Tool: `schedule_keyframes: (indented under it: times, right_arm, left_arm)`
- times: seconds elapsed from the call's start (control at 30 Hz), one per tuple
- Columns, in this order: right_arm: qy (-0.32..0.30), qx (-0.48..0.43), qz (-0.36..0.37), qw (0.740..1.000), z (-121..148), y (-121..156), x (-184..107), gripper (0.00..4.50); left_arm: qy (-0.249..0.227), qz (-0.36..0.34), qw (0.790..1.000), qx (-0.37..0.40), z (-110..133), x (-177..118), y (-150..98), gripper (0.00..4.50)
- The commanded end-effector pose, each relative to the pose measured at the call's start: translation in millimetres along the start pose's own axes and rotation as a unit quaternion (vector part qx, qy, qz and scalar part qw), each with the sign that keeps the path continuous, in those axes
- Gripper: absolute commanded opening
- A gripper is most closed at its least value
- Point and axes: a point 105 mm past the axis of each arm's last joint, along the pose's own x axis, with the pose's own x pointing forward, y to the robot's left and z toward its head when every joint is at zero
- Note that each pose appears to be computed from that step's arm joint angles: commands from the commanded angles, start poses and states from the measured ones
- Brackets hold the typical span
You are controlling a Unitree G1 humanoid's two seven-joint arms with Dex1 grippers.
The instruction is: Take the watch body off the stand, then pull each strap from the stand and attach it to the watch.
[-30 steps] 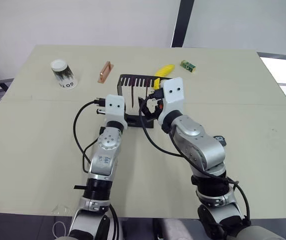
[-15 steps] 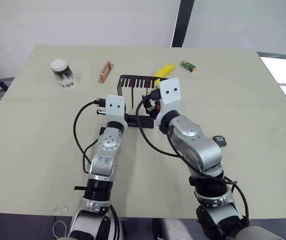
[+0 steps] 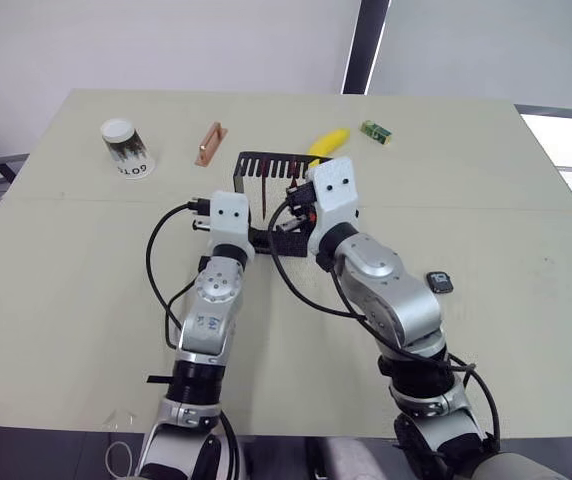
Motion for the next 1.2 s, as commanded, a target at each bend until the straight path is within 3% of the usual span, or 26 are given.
schedule_keyframes:
  times: [0.03, 0.3, 0.53, 0.93, 0.97, 1.0, 1.03, 1.1, 1.13, 1.2]
  right_arm:
    - [-0.062, -0.026, 0.021, 0.998, 28.3, 7.3, -11.8, 0.04]
    - [-0.057, -0.053, 0.068, 0.995, 24.2, 10.8, -34.2, 0.04]
    - [-0.028, -0.06, 0.098, 0.993, 13.7, -12.3, -62.4, 0.04]
    - [-0.008, -0.042, 0.135, 0.99, 7.9, -24.5, -74.0, 0.04]
    - [-0.007, -0.04, 0.138, 0.99, 7.6, -25.4, -74.9, 0.0]
    - [-0.006, -0.038, 0.141, 0.989, 7.2, -26.0, -75.7, 0.0]
    - [-0.005, -0.037, 0.143, 0.989, 7.0, -26.4, -76.3, 0.0]
    - [-0.002, -0.041, 0.154, 0.987, 6.6, -27.0, -78.6, 0.0]
    - [-0.001, -0.043, 0.158, 0.987, 6.5, -27.3, -79.4, 0.0]
    - [0.001, -0.042, 0.166, 0.985, 7.8, -29.1, -81.5, 0.0]
  left_arm:
    - [-0.006, -0.009, 1.0, 0.004, 3.0, -3.0, -5.8, 0.0]
    - [0.002, -0.006, 1.0, 0.005, -0.7, -6.8, -0.9, 0.0]
    - [0.009, -0.013, 1.0, 0.008, -3.5, -11.5, -0.6, 0.0]
    - [0.022, -0.022, 1.0, 0.006, -8.2, -17.3, 2.6, 0.0]
    - [0.022, -0.025, 0.999, 0.005, -7.7, -18.2, 2.3, 0.61]
    - [0.022, -0.028, 0.999, 0.004, -7.0, -19.2, 2.0, 0.64]
    - [0.021, -0.03, 0.999, 0.003, -6.5, -19.9, 2.0, 0.95]
    - [0.021, -0.032, 0.999, 0.003, -4.7, -23.1, 5.0, 1.9]
    - [0.022, -0.033, 0.999, 0.004, -4.4, -24.3, 6.2, 2.59]
    - [0.025, -0.035, 0.999, 0.002, -3.3, -29.6, 12.8, 3.34]
